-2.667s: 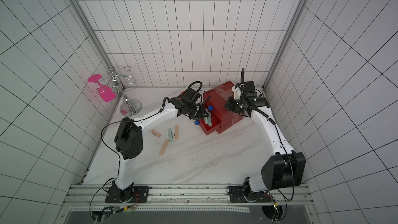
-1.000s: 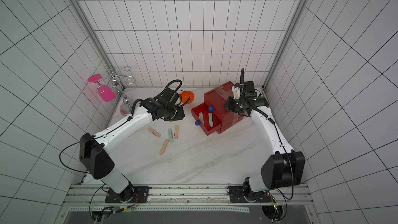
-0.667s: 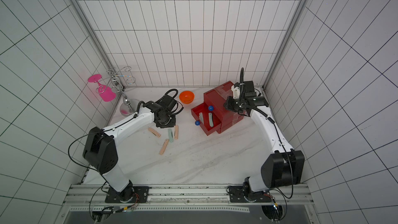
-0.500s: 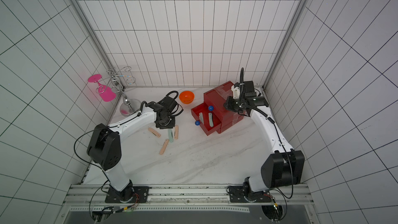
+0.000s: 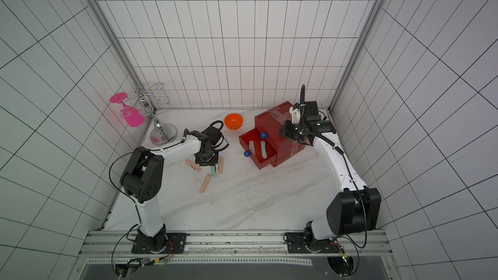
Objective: Place the fruit knives into the drawer by color
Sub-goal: Pick up the fruit knife from the center of the board.
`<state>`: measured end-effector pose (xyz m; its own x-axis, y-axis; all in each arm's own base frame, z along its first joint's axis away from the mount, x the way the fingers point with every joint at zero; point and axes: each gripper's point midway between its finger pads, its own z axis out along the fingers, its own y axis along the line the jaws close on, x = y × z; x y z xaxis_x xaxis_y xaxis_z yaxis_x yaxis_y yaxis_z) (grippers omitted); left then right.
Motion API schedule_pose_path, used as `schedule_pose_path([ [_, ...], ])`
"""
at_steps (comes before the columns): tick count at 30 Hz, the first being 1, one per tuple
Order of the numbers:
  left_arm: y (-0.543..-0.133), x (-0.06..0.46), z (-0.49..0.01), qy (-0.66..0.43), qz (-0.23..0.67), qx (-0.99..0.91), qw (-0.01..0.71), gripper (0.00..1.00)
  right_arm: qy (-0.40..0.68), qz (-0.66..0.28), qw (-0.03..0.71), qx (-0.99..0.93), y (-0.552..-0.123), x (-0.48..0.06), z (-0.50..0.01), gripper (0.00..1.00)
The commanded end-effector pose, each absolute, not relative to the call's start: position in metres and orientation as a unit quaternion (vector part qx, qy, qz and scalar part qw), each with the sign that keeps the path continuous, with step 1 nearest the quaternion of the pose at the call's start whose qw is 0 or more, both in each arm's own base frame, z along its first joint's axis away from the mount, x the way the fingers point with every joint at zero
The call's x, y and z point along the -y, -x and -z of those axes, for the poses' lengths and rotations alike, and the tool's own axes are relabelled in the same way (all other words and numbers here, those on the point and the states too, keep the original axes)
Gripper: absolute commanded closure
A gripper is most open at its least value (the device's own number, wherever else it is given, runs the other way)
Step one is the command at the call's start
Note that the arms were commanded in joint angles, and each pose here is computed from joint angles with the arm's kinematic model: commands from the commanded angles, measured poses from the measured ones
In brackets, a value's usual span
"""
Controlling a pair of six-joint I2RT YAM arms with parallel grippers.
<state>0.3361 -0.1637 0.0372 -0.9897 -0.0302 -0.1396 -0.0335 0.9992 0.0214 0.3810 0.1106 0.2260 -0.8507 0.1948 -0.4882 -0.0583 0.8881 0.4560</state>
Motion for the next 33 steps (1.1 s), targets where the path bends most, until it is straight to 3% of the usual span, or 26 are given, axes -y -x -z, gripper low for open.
schedule_pose_path([
  [1, -0.340, 0.172, -0.028, 0.009, 0.005, -0.998, 0.066, 0.65, -0.075, -0.155, 0.059, -0.983, -0.312, -0.093, -0.129, 0.85],
  [33, -0.298, 0.172, 0.005, 0.011, -0.019, -1.000, 0.004, 0.64, -0.074, -0.161, 0.058, -0.983, -0.312, -0.096, -0.125, 0.85],
])
